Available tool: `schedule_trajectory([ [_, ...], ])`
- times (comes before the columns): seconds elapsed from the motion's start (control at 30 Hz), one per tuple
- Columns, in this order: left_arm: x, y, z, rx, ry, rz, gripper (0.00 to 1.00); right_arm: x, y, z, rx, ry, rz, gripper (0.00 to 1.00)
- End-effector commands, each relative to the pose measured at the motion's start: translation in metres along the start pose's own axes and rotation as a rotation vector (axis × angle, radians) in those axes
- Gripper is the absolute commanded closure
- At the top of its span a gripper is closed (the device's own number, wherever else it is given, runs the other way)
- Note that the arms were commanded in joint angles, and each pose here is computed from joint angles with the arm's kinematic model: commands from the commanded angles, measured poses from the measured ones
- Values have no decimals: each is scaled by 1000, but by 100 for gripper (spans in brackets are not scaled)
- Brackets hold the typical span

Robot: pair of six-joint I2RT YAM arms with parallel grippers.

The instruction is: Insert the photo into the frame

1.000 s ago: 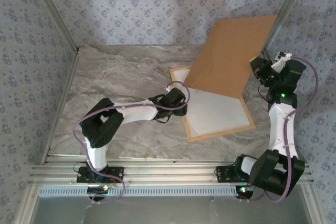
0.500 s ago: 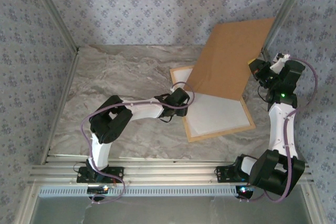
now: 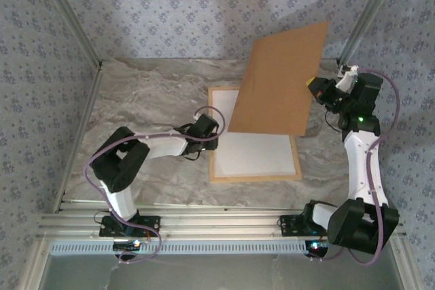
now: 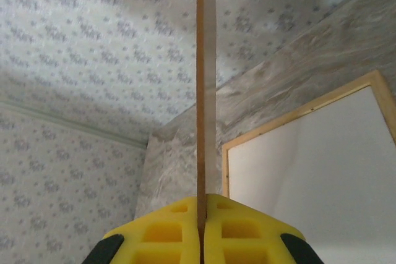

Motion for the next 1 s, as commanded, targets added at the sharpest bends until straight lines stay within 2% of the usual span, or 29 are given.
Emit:
schedule_trajectory([
  [0.0,22,-8,13,36,-35,-25,49,28,-6,10,71,-98,-92,100],
  [0.1,37,-20,9,6,-81,-15,48,24,-5,20,115,-83,-97,100],
  [0.3,61,-56,-4,-100,-176,24,37,14,6,48,209,-43,-145,100],
  [0.57,105,-97,3,-214,-317,0,32,-14,36,86,289,20,-125,100],
  [0.7,117,-105,10,-240,-351,-17,31,-29,44,98,309,52,-108,100],
  [0.97,118,-104,18,-235,-364,-6,31,-55,53,109,330,82,-67,100],
])
Point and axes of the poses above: each hand's point on the last joint's axis, 136 mm out from that joint toward the fingers, its own y axis out along the fingers, its own x axis along the line the jaws close on, z = x × y, the point moved 7 cm from there along -y, back along the fingers, and after that the axes turned 12 degrees about y, right-handed, at the moved point
